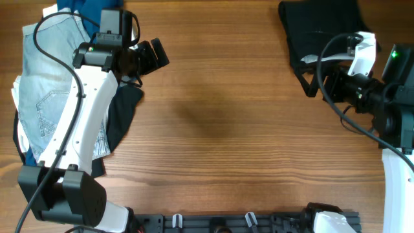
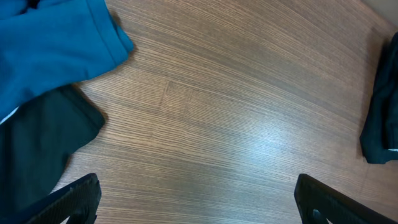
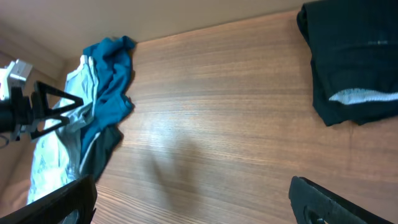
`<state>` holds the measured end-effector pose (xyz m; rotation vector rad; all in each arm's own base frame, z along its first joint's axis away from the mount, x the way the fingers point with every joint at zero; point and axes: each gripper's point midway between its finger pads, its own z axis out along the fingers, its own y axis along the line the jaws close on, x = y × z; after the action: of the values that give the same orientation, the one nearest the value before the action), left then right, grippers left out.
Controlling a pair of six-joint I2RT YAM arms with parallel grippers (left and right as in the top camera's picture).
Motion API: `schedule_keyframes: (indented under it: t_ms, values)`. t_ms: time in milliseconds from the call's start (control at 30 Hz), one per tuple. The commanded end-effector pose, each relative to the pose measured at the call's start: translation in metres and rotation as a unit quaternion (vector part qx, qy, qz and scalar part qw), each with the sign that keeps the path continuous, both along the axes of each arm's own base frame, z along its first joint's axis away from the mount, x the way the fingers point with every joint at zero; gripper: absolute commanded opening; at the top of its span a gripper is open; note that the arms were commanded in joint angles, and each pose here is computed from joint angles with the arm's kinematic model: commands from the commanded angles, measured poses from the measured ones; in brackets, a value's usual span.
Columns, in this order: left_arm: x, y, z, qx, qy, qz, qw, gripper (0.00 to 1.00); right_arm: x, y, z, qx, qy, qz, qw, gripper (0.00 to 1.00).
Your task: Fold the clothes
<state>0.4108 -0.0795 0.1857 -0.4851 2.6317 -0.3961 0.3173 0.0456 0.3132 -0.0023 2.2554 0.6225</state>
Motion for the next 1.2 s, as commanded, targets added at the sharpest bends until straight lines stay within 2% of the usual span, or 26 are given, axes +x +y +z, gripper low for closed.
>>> schedule_keyframes:
  t_ms: [0,100,200,333,467,567,700,800,1033,1167]
  values:
    - [0.0,-0.001,-0.004,0.005,0.003,-0.008,1.0,1.0,-0.003,-0.002,-0.007,0.024,0.037,-0.033,0.999,1.0]
    - [0.0,-0.001,-0.004,0.005,0.003,-0.008,1.0,1.0,-0.002,-0.007,-0.008,0.011,0.036,-0.043,0.998,1.0]
    - [0.0,-0.001,-0.004,0.005,0.003,-0.008,1.0,1.0,0.009,-0.011,0.001,-0.014,-0.004,-0.036,0.999,1.0]
    - [0.0,-0.001,-0.004,0.005,0.003,-0.008,1.0,1.0,0.021,-0.004,0.016,-0.1,-0.094,0.038,0.99,1.0]
    - [0.0,-0.001,-0.004,0.005,0.003,-0.008,1.0,1.0,0.025,0.0,0.033,-0.123,-0.166,0.036,0.978,1.0]
    - [0.0,-0.001,-0.004,0.005,0.003,-0.008,1.0,1.0,0.011,0.018,0.031,-0.133,-0.265,0.046,0.954,1.0]
    - [0.0,-0.001,-0.004,0.005,0.003,-0.008,1.0,1.0,-0.022,0.03,-0.007,-0.122,-0.321,0.053,0.938,1.0]
    - [0.0,-0.001,-0.004,0.005,0.003,-0.008,1.0,1.0,-0.04,0.016,-0.041,-0.096,-0.329,-0.01,0.939,1.0]
    - [0.0,-0.001,-0.004,0.005,0.003,-0.008,1.0,1.0,-0.066,0.007,-0.102,-0.096,-0.341,-0.057,0.934,1.0]
    - [0.0,-0.001,-0.004,0.005,0.003,-0.008,1.0,1.0,-0.067,-0.002,-0.127,-0.038,-0.33,-0.108,0.937,1.0]
